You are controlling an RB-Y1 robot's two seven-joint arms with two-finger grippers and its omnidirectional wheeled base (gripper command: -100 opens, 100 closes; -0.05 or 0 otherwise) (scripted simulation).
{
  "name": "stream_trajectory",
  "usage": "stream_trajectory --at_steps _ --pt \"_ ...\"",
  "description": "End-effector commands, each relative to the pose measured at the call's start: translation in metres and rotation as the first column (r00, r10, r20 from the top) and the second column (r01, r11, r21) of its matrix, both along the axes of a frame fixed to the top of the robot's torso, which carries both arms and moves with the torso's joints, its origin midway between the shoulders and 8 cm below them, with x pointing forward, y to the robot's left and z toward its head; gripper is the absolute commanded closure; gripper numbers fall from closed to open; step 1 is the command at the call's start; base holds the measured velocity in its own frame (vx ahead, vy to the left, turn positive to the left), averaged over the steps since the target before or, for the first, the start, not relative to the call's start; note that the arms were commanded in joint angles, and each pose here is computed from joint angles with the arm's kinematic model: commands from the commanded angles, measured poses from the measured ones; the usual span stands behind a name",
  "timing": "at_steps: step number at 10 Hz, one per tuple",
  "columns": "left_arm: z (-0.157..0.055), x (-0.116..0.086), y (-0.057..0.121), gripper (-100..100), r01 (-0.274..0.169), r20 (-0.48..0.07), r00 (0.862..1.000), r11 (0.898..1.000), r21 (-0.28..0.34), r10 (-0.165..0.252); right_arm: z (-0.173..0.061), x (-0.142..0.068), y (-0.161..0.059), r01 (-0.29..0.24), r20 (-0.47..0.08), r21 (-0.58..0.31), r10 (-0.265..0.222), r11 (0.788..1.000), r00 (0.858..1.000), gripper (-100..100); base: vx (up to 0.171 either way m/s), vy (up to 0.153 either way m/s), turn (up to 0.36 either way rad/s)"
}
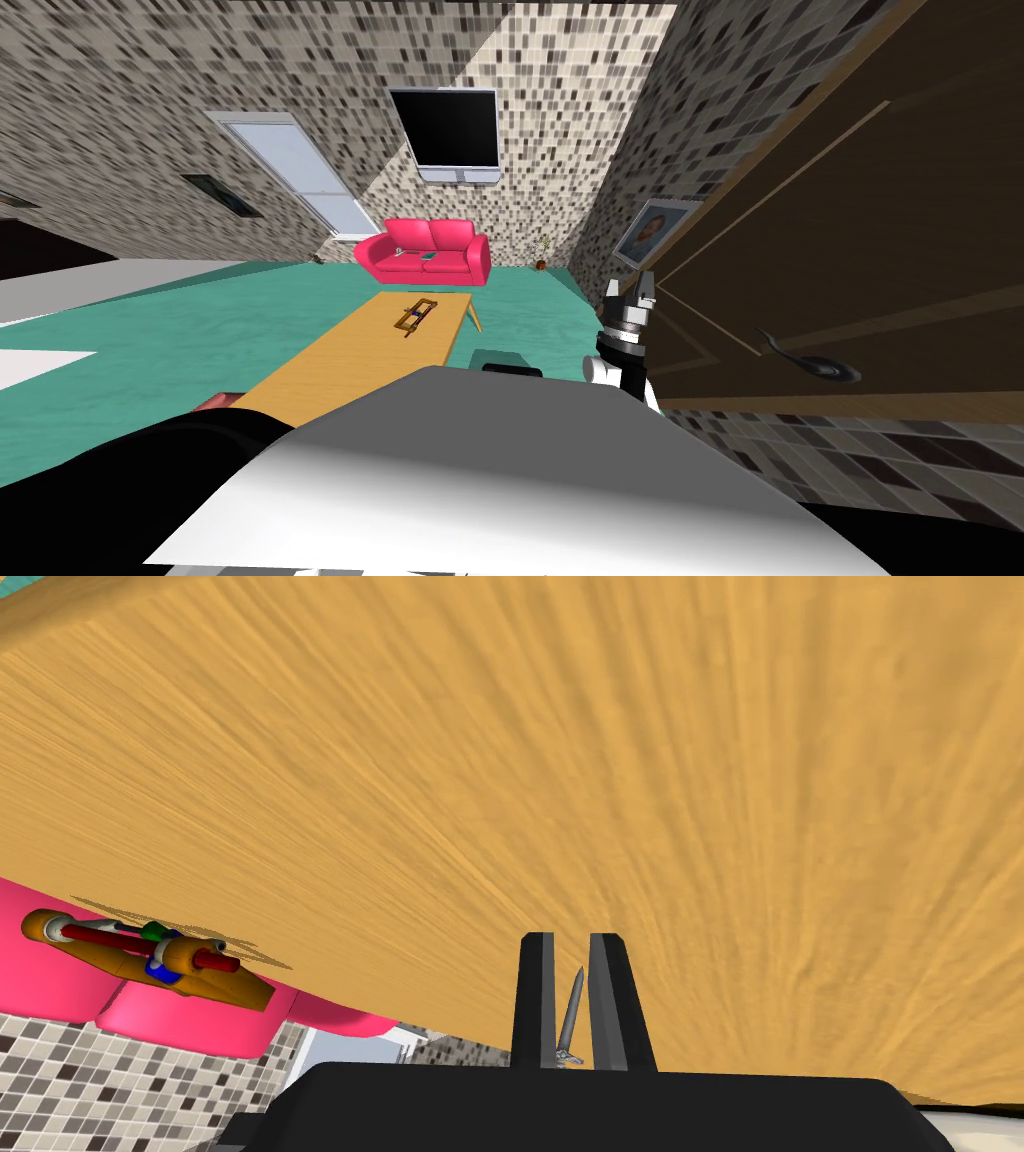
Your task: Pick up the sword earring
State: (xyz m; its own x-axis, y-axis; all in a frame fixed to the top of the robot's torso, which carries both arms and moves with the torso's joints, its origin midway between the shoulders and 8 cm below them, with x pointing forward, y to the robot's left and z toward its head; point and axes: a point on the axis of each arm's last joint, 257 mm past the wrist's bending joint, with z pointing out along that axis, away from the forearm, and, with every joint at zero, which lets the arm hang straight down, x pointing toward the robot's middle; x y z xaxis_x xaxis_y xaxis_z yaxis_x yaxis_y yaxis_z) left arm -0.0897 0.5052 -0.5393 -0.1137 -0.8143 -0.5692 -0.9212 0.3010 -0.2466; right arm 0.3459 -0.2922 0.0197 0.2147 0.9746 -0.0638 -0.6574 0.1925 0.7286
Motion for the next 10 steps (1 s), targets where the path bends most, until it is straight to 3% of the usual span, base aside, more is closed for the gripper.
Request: stream_trajectory --at_steps 1,3,4,5,9,10 --pt "0.000 0.000 0.000 100 0.000 0.000 1.000 1.000 0.000 0.000 0.000 0.000 0.000 0.000 0.000 0.000 0.000 1.000 1.000 0 0.000 0.000 0.000" --pt "0.001 0.002 0.001 100 0.001 0.005 1.000 1.000 0.003 -0.001 0.000 0.000 0.000 0.000 0.000 0.000 0.000 1.000 1.000 0 0.000 0.000 0.000" --pt "0.001 0.002 0.001 0 0.001 0.004 1.000 1.000 0.003 -0.001 0.000 0.000 0.000 0.000 0.000 0.000 0.000 1.000 1.000 0 0.000 0.000 0.000" --pt "0.007 -0.005 -0.001 100 0.002 -0.004 1.000 1.000 0.002 -0.002 0.000 0.000 0.000 0.000 0.000 0.000 0.000 1.000 1.000 0 0.013 -0.008 -0.001" --pt "0.014 -0.011 -0.003 100 0.001 -0.006 1.000 1.000 0.002 -0.001 0.000 0.000 0.000 0.000 0.000 0.000 0.000 1.000 1.000 0 0.017 -0.017 0.007" --pt "0.015 -0.012 -0.003 0 0.003 -0.008 1.000 1.000 0.002 -0.003 0.000 0.000 0.000 0.000 0.000 0.000 0.000 1.000 1.000 0 0.000 0.000 0.000"
